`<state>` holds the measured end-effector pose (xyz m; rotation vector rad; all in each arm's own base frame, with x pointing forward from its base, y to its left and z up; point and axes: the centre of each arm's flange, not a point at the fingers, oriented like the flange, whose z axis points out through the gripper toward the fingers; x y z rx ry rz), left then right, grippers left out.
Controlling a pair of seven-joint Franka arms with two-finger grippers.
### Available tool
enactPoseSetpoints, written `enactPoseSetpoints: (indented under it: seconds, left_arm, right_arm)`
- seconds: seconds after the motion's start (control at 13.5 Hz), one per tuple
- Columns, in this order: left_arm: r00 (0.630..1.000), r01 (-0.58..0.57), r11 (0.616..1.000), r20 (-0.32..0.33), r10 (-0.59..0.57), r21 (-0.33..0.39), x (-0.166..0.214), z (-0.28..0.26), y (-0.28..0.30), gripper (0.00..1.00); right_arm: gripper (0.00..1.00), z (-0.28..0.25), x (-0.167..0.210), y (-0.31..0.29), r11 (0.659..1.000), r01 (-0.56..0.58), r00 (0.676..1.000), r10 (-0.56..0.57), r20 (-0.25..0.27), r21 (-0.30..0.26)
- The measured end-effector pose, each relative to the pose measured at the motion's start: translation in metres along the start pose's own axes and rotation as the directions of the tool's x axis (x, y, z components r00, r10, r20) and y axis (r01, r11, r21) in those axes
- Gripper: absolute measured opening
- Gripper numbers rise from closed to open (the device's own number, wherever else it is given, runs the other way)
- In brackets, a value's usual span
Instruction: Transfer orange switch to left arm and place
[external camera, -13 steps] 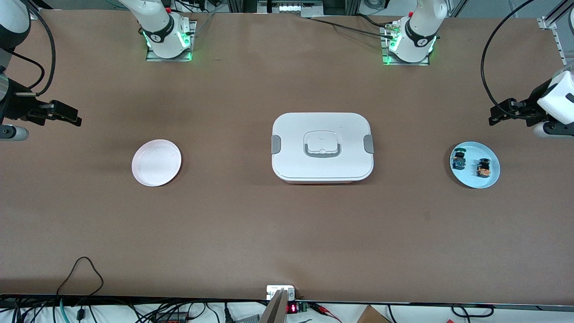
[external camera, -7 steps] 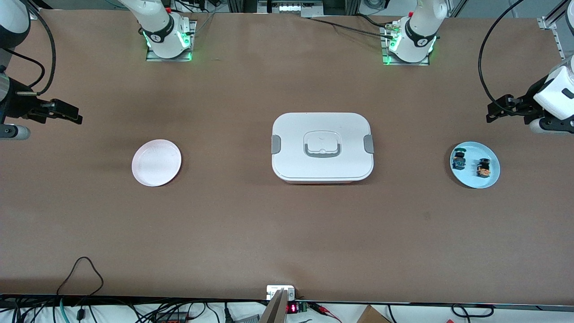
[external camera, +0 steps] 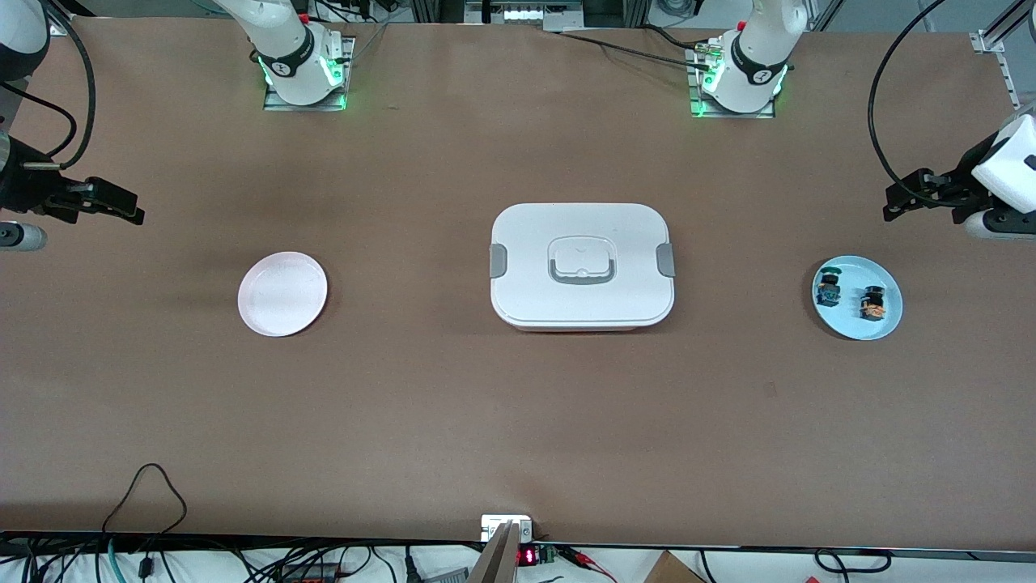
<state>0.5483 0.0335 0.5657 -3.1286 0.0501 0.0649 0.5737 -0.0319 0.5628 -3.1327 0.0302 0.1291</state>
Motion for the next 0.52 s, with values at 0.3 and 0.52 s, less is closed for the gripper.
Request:
enactPoseSetpoints:
  seconds: [0.3,0.52]
  left_arm:
    - [1.000,0.005,1.000,0.013,-0.005,-0.002,0.0026,-0.0038,-0.0030,1.00]
    - [1.000,0.005,1.000,0.019,-0.005,-0.004,0.0057,-0.0028,-0.0035,1.00]
  right_arm:
    - [1.00,0.0000,0.0000,-0.0003,1.000,0.000,1.000,0.000,0.000,0.000]
    - [1.00,0.0001,0.0000,-0.0003,1.000,0.001,1.000,-0.001,0.000,0.000]
